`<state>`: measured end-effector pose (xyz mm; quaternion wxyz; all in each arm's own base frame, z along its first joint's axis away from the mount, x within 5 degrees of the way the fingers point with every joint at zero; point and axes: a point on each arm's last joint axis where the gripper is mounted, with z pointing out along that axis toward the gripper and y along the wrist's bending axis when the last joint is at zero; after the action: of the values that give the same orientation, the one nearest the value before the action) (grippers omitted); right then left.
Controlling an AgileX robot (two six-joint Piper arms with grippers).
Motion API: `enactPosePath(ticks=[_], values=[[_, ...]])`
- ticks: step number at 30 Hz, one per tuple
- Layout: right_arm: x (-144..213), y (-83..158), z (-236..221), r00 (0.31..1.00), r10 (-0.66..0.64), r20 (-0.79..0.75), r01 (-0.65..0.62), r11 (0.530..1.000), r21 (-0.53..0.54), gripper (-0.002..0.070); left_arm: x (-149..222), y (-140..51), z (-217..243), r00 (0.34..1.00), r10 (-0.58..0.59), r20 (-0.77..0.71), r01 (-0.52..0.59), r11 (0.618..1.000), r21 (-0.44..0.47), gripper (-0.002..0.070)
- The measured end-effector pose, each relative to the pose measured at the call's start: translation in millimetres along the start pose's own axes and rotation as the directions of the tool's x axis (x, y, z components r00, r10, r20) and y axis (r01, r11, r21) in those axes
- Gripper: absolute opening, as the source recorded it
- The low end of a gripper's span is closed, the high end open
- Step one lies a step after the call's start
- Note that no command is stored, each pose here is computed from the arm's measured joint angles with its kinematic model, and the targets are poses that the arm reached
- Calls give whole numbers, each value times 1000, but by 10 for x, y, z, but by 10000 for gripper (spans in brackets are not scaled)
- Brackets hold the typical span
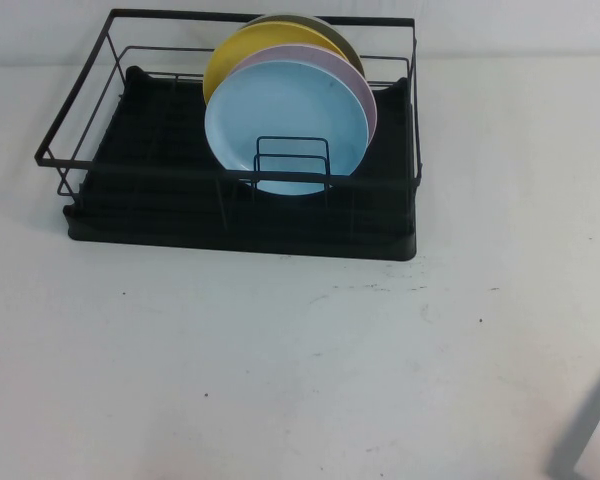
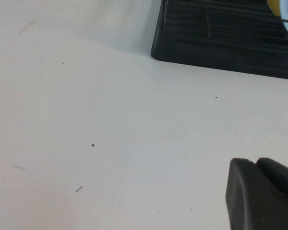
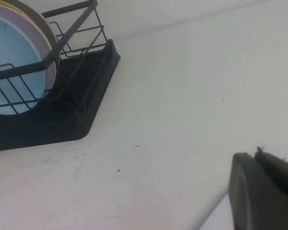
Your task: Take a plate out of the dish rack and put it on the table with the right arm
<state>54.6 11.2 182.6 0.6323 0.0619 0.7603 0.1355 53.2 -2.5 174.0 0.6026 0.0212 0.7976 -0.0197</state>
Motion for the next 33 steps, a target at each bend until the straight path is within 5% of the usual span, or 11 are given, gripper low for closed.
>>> enactPosePath(ticks=[4, 9, 21, 33], values=[[-14, 11, 0, 998, 55, 15, -55, 998, -12, -18, 0, 0, 0, 1000, 0, 0, 0, 1000, 0, -4], [-89, 42, -5, 943, 323, 78, -317, 945, -74, -18, 0, 0, 0, 1000, 0, 0, 0, 1000, 0, -4], [-209, 80, -14, 837, 540, 94, -526, 839, -138, -18, 0, 0, 0, 1000, 0, 0, 0, 1000, 0, -4], [-1155, 520, 609, 943, 171, -287, -228, 957, -180, -18, 0, 0, 0, 1000, 0, 0, 0, 1000, 0, -4]])
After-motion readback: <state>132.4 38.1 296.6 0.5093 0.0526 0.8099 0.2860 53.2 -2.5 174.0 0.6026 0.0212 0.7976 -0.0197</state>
